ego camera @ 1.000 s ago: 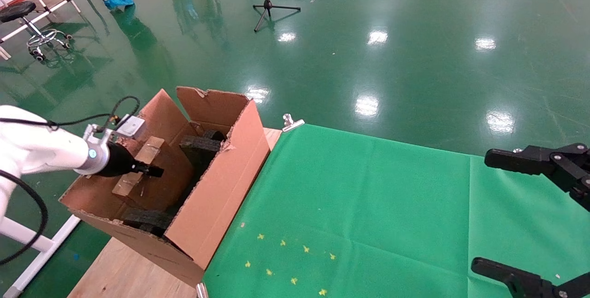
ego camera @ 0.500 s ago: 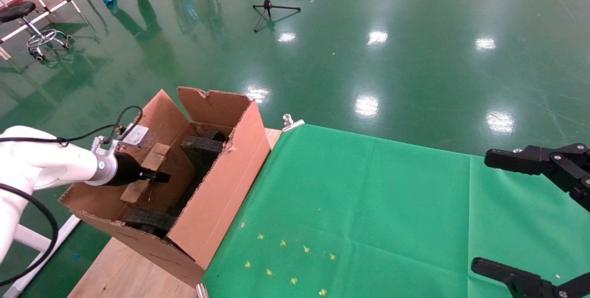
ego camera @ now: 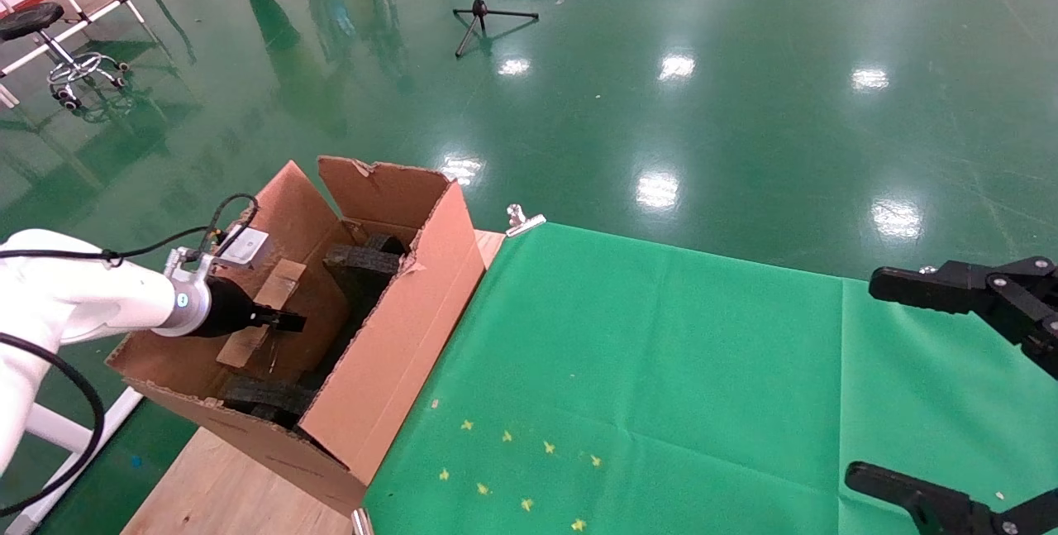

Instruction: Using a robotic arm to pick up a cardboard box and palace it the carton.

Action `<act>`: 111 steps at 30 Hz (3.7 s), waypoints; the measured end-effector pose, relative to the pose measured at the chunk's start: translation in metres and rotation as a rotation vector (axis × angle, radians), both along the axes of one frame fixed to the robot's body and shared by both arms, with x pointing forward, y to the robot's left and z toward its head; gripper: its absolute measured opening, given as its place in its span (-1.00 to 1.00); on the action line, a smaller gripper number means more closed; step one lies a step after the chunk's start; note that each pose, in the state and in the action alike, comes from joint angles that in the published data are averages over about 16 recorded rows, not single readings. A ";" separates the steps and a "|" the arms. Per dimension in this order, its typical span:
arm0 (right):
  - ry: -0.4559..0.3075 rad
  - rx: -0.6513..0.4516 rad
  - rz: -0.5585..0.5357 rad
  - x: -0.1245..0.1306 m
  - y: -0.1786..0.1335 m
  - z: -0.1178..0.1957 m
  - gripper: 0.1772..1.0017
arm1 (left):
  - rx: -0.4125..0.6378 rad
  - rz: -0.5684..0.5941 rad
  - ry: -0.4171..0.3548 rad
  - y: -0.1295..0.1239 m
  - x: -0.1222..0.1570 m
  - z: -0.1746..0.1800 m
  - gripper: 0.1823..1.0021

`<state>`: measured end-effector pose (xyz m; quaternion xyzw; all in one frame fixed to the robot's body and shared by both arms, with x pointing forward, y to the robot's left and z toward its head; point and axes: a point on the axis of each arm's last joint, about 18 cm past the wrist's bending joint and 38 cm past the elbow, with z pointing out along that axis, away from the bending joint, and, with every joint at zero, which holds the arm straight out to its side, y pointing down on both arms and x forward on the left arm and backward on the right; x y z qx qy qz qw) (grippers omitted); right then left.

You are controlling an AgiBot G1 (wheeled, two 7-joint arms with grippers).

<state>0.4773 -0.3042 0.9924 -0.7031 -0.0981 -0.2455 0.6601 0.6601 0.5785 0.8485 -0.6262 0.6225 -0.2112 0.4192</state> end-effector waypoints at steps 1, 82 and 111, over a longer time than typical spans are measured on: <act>0.000 0.000 0.000 0.000 0.000 0.000 1.00 | 0.000 0.000 0.000 0.000 0.000 0.000 -0.62; 0.000 0.001 0.000 0.000 0.000 0.000 1.00 | -0.121 -0.994 -0.504 -0.158 -0.098 0.173 1.00; 0.000 0.001 0.000 0.000 0.000 0.000 1.00 | -0.144 -1.591 -0.635 -0.267 -0.170 0.147 1.00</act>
